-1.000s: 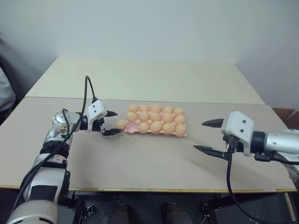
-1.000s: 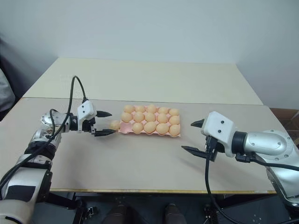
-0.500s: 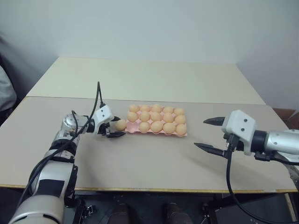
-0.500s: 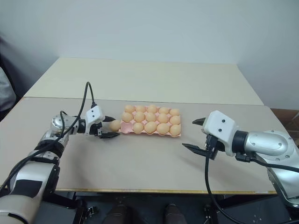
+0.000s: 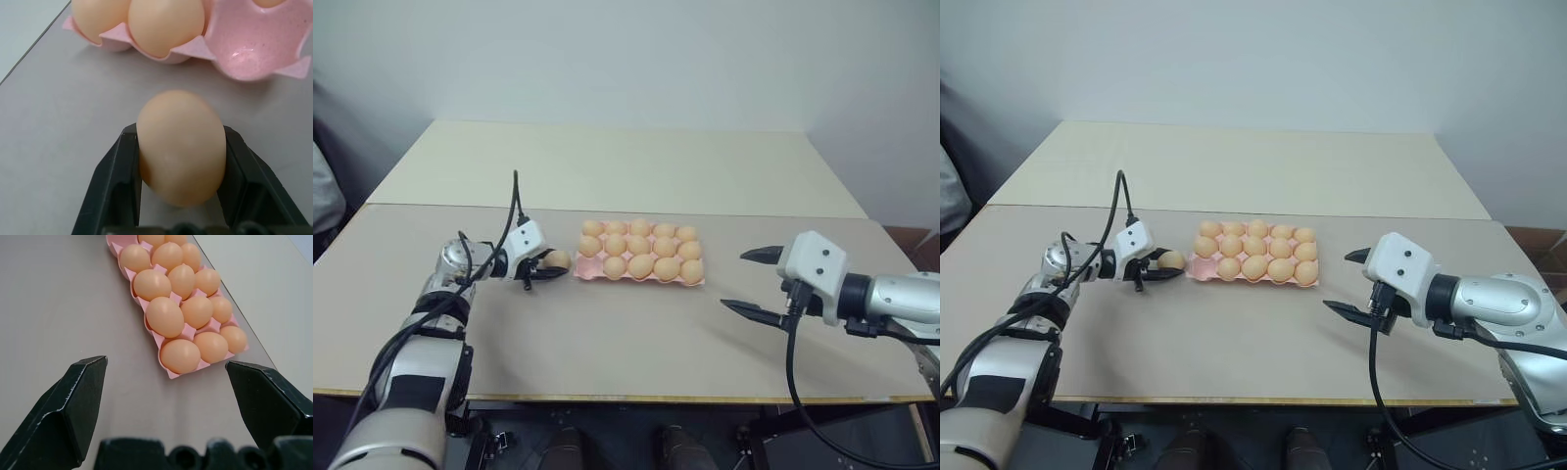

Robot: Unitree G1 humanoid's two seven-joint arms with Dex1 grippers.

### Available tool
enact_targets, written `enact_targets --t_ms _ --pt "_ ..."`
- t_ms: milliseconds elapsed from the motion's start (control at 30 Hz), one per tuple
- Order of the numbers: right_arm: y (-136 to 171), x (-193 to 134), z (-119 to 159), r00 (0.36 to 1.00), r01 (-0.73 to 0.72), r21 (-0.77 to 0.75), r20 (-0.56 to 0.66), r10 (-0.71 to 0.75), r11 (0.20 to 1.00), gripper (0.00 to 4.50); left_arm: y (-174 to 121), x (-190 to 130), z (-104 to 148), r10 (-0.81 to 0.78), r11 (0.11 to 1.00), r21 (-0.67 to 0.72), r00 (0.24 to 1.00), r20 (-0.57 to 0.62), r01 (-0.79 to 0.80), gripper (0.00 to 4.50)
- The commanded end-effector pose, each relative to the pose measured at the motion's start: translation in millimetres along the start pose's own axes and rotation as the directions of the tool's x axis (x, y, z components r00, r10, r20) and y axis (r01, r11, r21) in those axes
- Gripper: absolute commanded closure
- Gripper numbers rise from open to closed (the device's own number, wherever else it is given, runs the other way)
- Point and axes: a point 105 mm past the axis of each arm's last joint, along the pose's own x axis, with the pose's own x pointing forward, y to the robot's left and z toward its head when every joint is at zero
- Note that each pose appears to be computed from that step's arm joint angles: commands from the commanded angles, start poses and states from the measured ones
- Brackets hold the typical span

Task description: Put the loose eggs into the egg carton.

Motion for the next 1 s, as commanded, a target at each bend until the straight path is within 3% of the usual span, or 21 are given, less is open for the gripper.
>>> enact_targets --t_ms 33,333,700,733,800,900,1000 --pt "-4.6 -4.3 8.2 0.999 0.031 -0.036 0.019 -0.031 0.999 0.0 11.2 -16.1 30.9 -0.004 0.999 0.037 0.99 0.14 -0.002 2.74" --pt "-5.1 -0.5 9.5 0.999 0.022 -0.036 0.03 -0.021 0.999 0.0 -10.1 -9.7 66.2 -0.158 0.987 0.065 0.931 0.329 0.145 2.74" --pt "-2.7 -4.2 8.4 0.999 0.038 -0.02 0.026 -0.038 0.999 0.0 -20.4 12.0 75.5 -0.213 0.977 0.074 0.916 0.338 0.2 2.74" --pt "-2.6 -4.6 8.0 0.999 0.041 -0.018 0.024 -0.04 0.999 0.0 -20.4 11.6 76.3 -0.218 0.976 0.067 0.911 0.349 0.208 2.24" --pt "-2.5 -4.8 7.5 0.999 0.045 -0.014 0.021 -0.045 0.999 0.0 -20.4 11.3 76.8 -0.225 0.974 0.072 0.91 0.349 0.214 1.87" --pt "-2.4 -4.5 7.8 0.999 0.049 -0.012 0.022 -0.048 0.999 0.0 -16.5 11.5 77.1 -0.201 0.979 0.09 0.921 0.335 0.182 0.89" --pt "-2.2 -4.3 7.8 0.999 0.05 -0.011 0.023 -0.049 0.999 0.0 -13.9 8.0 81.1 -0.198 0.98 0.096 0.914 0.353 0.175 0.89"
